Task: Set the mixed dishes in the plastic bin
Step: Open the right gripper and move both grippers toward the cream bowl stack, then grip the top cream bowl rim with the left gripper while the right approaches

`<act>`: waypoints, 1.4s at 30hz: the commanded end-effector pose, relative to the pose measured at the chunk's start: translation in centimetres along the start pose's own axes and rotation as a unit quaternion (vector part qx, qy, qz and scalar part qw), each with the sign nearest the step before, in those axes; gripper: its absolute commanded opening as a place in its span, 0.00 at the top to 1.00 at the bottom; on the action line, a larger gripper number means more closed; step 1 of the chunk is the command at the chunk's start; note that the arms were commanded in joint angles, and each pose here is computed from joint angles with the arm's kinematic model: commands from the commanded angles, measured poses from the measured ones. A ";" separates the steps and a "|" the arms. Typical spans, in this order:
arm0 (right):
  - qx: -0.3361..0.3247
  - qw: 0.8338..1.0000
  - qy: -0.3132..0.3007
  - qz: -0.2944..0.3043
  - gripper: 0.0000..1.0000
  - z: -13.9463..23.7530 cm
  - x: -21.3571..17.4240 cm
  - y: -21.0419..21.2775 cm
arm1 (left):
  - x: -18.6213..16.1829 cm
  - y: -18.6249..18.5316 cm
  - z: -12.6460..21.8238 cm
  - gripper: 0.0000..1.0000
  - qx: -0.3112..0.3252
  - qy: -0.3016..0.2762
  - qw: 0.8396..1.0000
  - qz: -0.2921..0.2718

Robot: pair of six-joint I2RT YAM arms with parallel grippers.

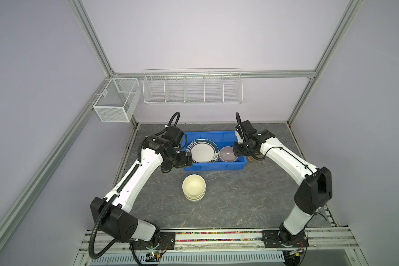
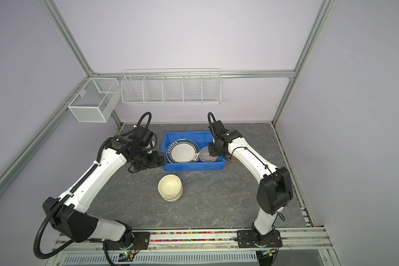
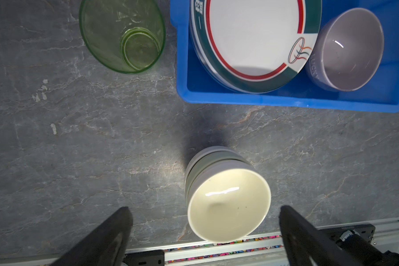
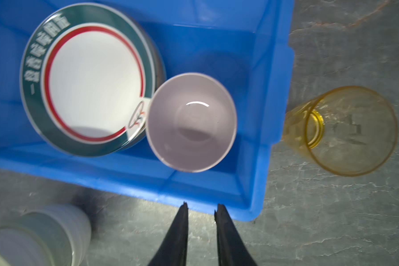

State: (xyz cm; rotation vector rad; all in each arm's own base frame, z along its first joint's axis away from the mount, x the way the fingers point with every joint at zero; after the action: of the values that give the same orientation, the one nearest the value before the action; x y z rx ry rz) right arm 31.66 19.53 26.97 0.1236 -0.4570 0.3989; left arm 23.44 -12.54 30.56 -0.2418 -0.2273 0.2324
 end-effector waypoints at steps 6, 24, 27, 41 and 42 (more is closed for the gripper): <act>0.087 0.995 -0.015 0.041 0.36 2.8 -3.4 5.2 | -3.5 2.5 -1.0 0.03 0.007 0.040 0.999 0.008; 0.107 0.993 -0.022 0.033 0.12 3.5 -8.1 5.9 | -6.2 2.2 -3.8 0.30 0.017 0.057 0.998 0.007; 0.106 0.993 -0.026 0.035 0.12 3.5 -8.1 5.8 | -6.5 2.3 -4.8 0.33 0.012 0.066 0.998 0.013; 0.110 0.993 -0.023 0.042 0.12 2.8 -7.8 5.6 | -6.5 2.3 -6.5 0.55 -0.002 0.056 0.998 0.026; 0.109 0.993 -0.021 0.042 0.12 2.8 -7.8 5.6 | -6.5 2.3 -6.5 0.56 0.001 0.056 0.998 0.026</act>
State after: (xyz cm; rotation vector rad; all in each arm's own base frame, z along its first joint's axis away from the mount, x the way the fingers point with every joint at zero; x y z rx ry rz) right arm 21.81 21.53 26.43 0.3252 -0.4665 0.5216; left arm 18.56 -13.37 22.49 -0.2511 -0.0954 0.2666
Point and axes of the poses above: each gripper's point midway between its finger pads, its own z axis back along the fingers, its own y axis along the line the jaws close on, x = y × z, the point moved 10 cm from there along z, back along the fingers, and after that the axes turned 12 degrees about z, right-handed, at the moved point
